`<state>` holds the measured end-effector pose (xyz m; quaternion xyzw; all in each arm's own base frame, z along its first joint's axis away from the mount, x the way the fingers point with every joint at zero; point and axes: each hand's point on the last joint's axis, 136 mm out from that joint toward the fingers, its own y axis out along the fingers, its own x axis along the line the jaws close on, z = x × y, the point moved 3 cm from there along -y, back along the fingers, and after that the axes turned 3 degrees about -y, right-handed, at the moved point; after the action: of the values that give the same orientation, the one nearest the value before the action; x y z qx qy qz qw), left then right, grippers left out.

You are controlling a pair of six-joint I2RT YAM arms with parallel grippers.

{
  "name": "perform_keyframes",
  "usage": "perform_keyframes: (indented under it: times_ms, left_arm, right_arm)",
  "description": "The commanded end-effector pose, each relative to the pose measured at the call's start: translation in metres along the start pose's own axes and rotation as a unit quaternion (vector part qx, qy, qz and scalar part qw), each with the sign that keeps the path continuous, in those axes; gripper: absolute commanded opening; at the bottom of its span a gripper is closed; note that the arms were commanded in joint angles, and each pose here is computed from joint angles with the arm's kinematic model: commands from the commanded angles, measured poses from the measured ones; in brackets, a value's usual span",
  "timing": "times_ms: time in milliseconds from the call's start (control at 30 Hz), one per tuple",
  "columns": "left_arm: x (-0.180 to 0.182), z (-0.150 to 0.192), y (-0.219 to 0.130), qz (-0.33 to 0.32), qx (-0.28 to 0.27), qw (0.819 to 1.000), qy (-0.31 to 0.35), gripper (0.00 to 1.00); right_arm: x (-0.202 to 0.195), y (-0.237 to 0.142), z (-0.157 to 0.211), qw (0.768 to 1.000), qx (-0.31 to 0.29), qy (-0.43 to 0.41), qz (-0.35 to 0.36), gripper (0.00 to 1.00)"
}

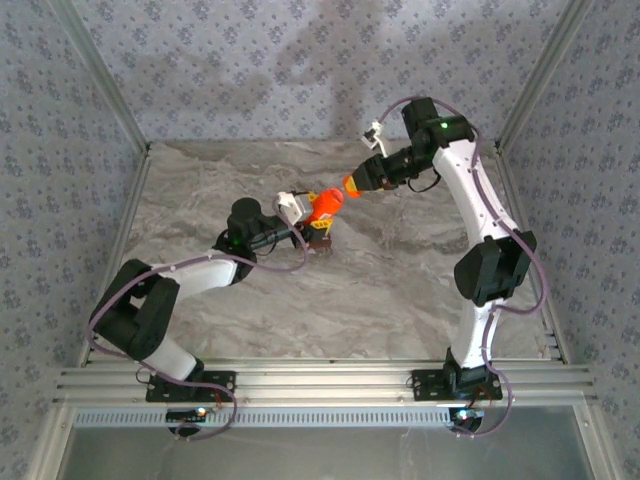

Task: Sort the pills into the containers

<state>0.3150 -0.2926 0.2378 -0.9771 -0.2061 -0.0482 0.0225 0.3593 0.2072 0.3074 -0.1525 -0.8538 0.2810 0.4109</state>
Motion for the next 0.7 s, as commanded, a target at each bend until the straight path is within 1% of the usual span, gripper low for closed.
perform_keyframes:
  times_ms: [0,400,667]
  left_arm:
    - [-0.001,-0.014,0.006,0.028,-0.019,0.999,0.02,0.0]
    - [0.001,-0.012,0.011,0.036,-0.021,0.999,0.022,0.0]
    - [0.0,-0.012,0.01,0.043,-0.018,0.999,0.023,0.0]
  right_arm:
    - [0.012,-0.001,-0.001,1.0,0.002,-0.013,-0.028,0.43]
    - [0.013,0.012,0.004,0.999,0.025,-0.015,-0.032,0.42]
    - [0.016,0.012,0.006,0.999,0.028,-0.017,-0.035,0.41]
